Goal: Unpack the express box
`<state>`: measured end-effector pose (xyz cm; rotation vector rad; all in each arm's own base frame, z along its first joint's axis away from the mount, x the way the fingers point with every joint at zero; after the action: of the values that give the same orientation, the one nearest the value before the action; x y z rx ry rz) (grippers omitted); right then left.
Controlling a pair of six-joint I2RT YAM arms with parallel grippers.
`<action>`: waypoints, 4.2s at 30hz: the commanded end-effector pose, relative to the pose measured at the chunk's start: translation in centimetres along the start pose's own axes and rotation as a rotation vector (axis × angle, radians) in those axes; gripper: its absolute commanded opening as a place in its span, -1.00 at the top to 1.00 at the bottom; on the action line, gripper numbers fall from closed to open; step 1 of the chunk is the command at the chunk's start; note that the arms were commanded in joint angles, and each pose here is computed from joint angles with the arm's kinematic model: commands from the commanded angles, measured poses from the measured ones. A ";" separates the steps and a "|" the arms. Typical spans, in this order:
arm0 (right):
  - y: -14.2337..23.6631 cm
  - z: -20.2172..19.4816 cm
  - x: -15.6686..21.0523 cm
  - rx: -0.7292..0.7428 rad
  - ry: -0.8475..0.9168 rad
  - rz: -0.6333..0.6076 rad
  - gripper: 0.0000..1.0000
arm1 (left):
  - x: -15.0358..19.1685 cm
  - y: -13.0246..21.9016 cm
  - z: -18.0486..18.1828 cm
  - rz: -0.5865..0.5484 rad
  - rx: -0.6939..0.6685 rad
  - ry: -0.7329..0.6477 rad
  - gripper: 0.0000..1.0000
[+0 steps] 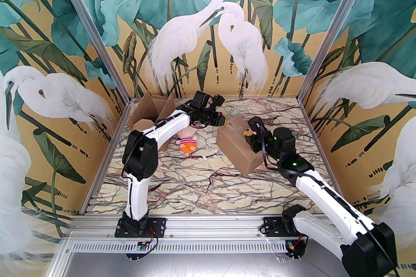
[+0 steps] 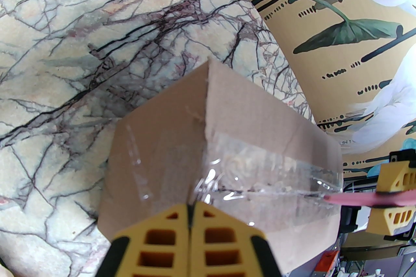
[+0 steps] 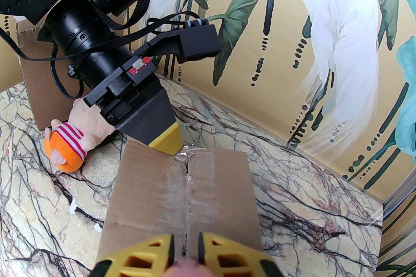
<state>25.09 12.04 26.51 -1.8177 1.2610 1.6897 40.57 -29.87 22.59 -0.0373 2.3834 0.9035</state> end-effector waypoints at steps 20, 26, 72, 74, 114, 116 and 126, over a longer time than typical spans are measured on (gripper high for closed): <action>2.5 1.6 2.2 -0.068 -0.079 0.106 1.00 | -0.9 3.4 4.6 -0.116 -0.238 0.076 1.00; 2.9 1.8 2.2 -0.069 -0.084 0.106 1.00 | -1.0 4.2 5.3 -0.144 -0.270 0.088 1.00; 4.6 3.0 3.3 -0.137 -0.129 0.151 1.00 | -1.0 6.8 9.5 -0.264 -0.350 0.154 1.00; 4.8 3.1 3.4 -0.137 -0.133 0.154 1.00 | -0.9 6.9 9.8 -0.268 -0.356 0.169 1.00; 8.3 1.4 0.3 0.073 -0.170 -0.049 1.00 | -0.4 7.2 9.6 -0.302 -0.290 0.201 1.00; 7.7 1.1 -0.2 0.067 -0.168 -0.063 1.00 | -0.6 7.4 8.6 -0.304 -0.271 0.164 1.00; 4.6 0.1 -2.8 0.035 -0.042 -0.112 1.00 | -2.6 7.8 1.6 -0.254 -0.229 -0.160 0.00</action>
<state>21.05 10.29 27.64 -1.6747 1.2257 1.7598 43.21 -21.82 23.84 -0.4295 2.1936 1.0834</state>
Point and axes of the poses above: each hand's point on the last joint's axis, 136 mm out from that joint toward the fingers, its own y axis back along the fingers, its own z axis along the line the jaws close on, x = y × z, the point moved 8 cm from there along y, back along the fingers, and after that the axes turned 4 degrees about y, right-handed, at the moved point
